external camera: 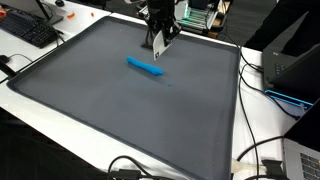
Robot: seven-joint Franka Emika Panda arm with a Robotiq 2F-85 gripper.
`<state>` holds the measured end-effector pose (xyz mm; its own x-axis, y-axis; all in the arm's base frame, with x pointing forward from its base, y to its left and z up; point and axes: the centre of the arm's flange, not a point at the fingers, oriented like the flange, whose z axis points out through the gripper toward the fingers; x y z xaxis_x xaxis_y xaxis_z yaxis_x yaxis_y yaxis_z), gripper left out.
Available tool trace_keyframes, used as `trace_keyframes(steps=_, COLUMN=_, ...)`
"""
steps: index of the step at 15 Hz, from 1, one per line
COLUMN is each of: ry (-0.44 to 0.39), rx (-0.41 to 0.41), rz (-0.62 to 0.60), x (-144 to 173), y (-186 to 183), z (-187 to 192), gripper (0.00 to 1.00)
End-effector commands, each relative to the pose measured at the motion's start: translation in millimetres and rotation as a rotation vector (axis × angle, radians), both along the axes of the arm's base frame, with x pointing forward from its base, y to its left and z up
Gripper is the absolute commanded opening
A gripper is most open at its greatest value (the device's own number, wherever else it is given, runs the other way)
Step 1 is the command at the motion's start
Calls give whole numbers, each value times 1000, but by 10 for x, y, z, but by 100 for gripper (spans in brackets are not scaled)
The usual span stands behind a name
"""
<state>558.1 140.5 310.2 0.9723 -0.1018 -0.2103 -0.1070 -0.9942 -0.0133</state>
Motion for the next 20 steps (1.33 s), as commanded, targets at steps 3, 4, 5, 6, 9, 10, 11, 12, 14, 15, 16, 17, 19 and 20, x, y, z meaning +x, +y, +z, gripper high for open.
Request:
trace_keyframes(steps=3, ry=29, rx=-11, rz=84, x=124, y=18, z=-122, gripper=4)
trace_keyframes(steps=4, ry=31, rx=-11, rz=89, x=144, y=21, z=-144, gripper=4)
trace_keyframes(steps=5, ry=32, rx=-12, rz=92, x=153, y=25, z=-152, gripper=4)
trace_keyframes(steps=6, ry=32, rx=-12, rz=93, x=157, y=30, z=-150, gripper=4)
trace_keyframes(steps=9, ry=24, rx=-7, rz=94, x=187, y=34, z=-186, gripper=1)
trace_keyframes(steps=10, ry=17, rx=-13, rz=90, x=206, y=40, z=-207, gripper=1)
trace_keyframes(steps=11, ry=13, rx=-13, rz=87, x=233, y=46, z=-238, gripper=1)
trace_keyframes(steps=12, ry=9, rx=-21, rz=84, x=253, y=47, z=-263, gripper=1)
trace_keyframes(steps=14, ry=2, rx=-23, rz=89, x=294, y=53, z=-332, gripper=1)
trace_keyframes(steps=15, ry=-3, rx=-20, rz=87, x=310, y=54, z=-370, gripper=1)
trace_keyframes(steps=16, ry=-7, rx=-22, rz=87, x=324, y=52, z=-406, gripper=1)
trace_keyframes(steps=17, ry=-11, rx=-23, rz=85, x=333, y=49, z=-444, gripper=1)
trace_keyframes(steps=19, ry=-22, rx=-31, rz=86, x=339, y=32, z=-519, gripper=1)
trace_keyframes(steps=20, ry=-29, rx=-34, rz=87, x=347, y=17, z=-554, gripper=1)
